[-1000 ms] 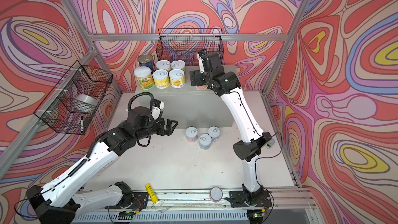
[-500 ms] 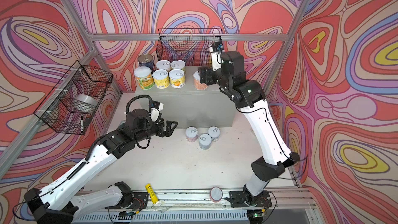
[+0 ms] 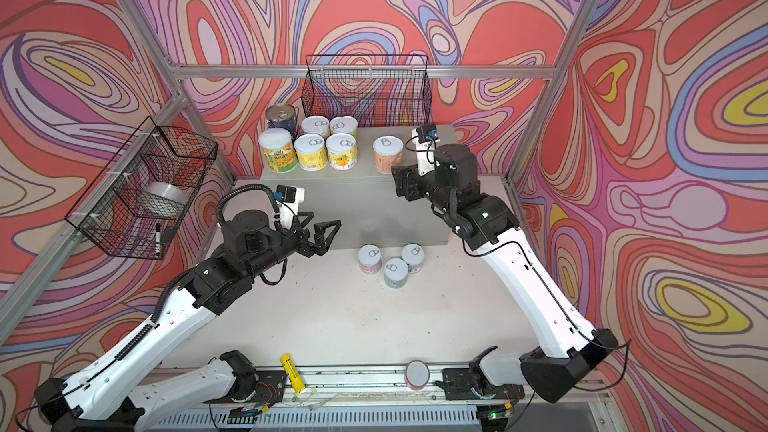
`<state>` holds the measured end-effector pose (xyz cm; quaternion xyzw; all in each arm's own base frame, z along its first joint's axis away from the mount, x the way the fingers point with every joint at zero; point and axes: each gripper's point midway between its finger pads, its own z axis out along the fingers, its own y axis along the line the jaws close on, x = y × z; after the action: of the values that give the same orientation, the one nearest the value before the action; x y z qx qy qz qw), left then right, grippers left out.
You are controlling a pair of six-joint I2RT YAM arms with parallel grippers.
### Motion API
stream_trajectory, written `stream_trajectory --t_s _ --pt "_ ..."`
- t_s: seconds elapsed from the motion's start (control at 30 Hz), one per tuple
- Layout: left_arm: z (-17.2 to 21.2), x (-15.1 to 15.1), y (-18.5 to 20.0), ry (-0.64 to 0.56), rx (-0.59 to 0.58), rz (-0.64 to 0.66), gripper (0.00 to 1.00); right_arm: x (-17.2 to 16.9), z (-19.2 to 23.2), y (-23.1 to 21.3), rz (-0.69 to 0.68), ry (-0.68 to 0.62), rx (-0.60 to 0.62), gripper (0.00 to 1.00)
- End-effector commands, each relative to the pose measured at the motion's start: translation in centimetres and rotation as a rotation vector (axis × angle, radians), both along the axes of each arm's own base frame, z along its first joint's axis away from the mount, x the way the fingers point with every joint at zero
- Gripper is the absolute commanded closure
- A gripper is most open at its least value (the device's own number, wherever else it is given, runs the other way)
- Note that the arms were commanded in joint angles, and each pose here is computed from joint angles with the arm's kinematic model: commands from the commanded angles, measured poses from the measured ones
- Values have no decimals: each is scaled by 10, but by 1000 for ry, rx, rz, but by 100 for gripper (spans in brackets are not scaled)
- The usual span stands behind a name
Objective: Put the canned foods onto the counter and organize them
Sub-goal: 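Lower the orange-labelled can onto the cabinet beside the yellow cans, then slide the orange-labelled can toward the can row with the right gripper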
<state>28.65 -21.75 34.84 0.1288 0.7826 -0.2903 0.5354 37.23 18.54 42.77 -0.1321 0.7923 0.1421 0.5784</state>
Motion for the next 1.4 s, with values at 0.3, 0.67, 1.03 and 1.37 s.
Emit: stream_trajectory --t_s 0.3,0.67,1.03,1.37 --pt "13 7 -1 -39 -10 7 7 10 -4 4 12 -61 -25 32" --pt "8 12 -4 -37 0 9 7 21 -6 4 -13 -105 -40 36" --pt "2 17 -9 -16 -9 4 7 35 -9 17 37 -120 -26 39" --pt "-9 24 -9 14 6 21 7 56 -13 26 79 -135 21 39"
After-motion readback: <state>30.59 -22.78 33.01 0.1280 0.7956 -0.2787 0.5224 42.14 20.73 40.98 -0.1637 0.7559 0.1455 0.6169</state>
